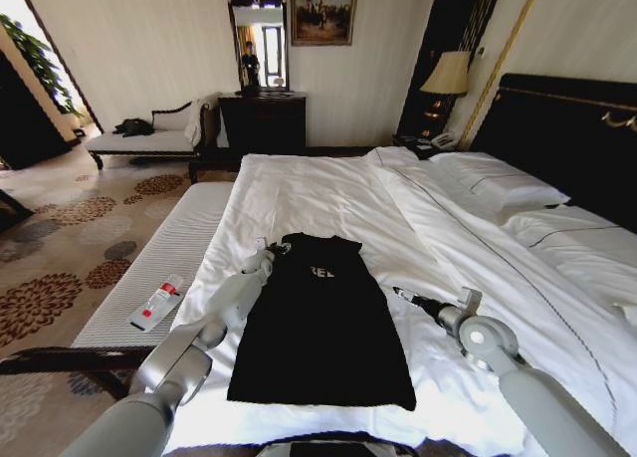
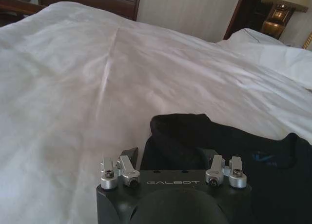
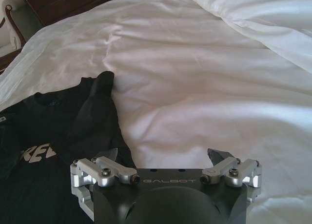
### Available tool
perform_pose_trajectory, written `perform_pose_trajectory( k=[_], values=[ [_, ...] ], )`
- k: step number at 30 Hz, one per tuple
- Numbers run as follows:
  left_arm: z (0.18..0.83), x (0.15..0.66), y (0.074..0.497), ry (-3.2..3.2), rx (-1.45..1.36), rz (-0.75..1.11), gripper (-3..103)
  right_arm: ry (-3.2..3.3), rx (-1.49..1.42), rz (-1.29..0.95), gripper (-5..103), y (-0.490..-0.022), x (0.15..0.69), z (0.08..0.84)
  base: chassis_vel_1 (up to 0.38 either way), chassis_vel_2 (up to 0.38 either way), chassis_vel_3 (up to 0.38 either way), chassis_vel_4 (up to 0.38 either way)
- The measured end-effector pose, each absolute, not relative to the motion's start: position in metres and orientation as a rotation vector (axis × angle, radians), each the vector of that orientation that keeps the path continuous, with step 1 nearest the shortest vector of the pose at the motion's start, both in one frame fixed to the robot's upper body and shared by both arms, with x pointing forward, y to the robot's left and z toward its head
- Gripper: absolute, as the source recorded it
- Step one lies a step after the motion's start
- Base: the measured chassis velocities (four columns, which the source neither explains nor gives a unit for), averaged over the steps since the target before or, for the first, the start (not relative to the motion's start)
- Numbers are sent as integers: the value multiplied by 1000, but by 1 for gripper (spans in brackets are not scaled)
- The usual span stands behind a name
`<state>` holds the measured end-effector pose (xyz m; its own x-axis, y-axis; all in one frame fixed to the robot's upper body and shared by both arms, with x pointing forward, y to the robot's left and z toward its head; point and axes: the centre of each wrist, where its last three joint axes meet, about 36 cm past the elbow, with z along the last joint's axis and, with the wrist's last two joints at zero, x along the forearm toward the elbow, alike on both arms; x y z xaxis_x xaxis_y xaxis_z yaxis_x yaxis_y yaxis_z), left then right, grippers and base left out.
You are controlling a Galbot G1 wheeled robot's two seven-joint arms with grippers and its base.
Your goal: Fold the clothes on the bed.
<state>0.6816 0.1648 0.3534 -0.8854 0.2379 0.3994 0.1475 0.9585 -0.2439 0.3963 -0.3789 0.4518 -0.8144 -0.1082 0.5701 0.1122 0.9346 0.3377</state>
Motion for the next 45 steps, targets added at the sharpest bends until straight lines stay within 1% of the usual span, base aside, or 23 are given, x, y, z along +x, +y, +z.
perform_pose_trajectory(
  k=[6, 7, 9, 10, 12, 14, 17, 19, 23, 25, 26, 31, 36, 39, 41, 45],
  values=[
    [350, 684, 163, -2662, -253, 298, 69, -2474, -12, -481, 100, -381, 394, 451, 0, 0, 0, 0],
    [350, 685, 163, -2662, -248, 299, 67, -2476, -11, -483, 100, -381, 394, 452, 0, 0, 0, 0],
    [350, 686, 164, -2661, -227, 304, 57, -2479, -8, -491, 100, -380, 393, 453, 0, 0, 0, 0],
    [350, 686, 164, -2661, -227, 304, 57, -2479, -8, -491, 100, -380, 393, 453, 0, 0, 0, 0],
    [351, 687, 165, -2660, -200, 322, 46, -2480, -3, -498, 100, -380, 393, 453, 0, 0, 0, 0],
    [351, 687, 165, -2660, -197, 324, 46, -2480, -2, -499, 100, -380, 393, 453, 0, 0, 0, 0],
    [353, 687, 174, -2666, -179, 318, 29, -2473, 12, -489, 100, -377, 394, 452, 0, 0, 0, 0],
    [353, 686, 175, -2665, -176, 316, 29, -2472, 15, -483, 100, -376, 395, 452, 0, 0, 0, 0],
    [346, 682, 180, -2656, -160, 303, 8, -2473, 25, -474, 100, -374, 406, 456, 0, 0, 0, 0],
    [344, 680, 180, -2655, -158, 302, 8, -2475, 26, -475, 100, -373, 409, 457, 0, 0, 0, 0],
    [342, 678, 182, -2654, -149, 303, 2, -2476, 30, -478, 100, -372, 413, 457, 0, 0, 0, 0],
    [343, 678, 188, -2659, -135, 305, 1, -2485, 30, -500, 100, -372, 424, 455, 0, 0, 0, 0],
    [352, 679, 180, -2676, -142, 329, 1, -2515, 33, -529, 100, -380, 439, 456, 0, 0, 0, 0],
    [359, 677, 167, -2688, -169, 348, 1, -2547, 33, -582, 100, -395, 471, 464, 0, 0, 0, 0],
    [359, 677, 167, -2688, -169, 348, 1, -2547, 31, -584, 100, -396, 473, 464, 0, 0, 0, 0],
    [359, 677, 166, -2687, -155, 335, 1, -2538, 5, -663, 100, -412, 513, 457, 0, 0, 0, 0]
  ],
)
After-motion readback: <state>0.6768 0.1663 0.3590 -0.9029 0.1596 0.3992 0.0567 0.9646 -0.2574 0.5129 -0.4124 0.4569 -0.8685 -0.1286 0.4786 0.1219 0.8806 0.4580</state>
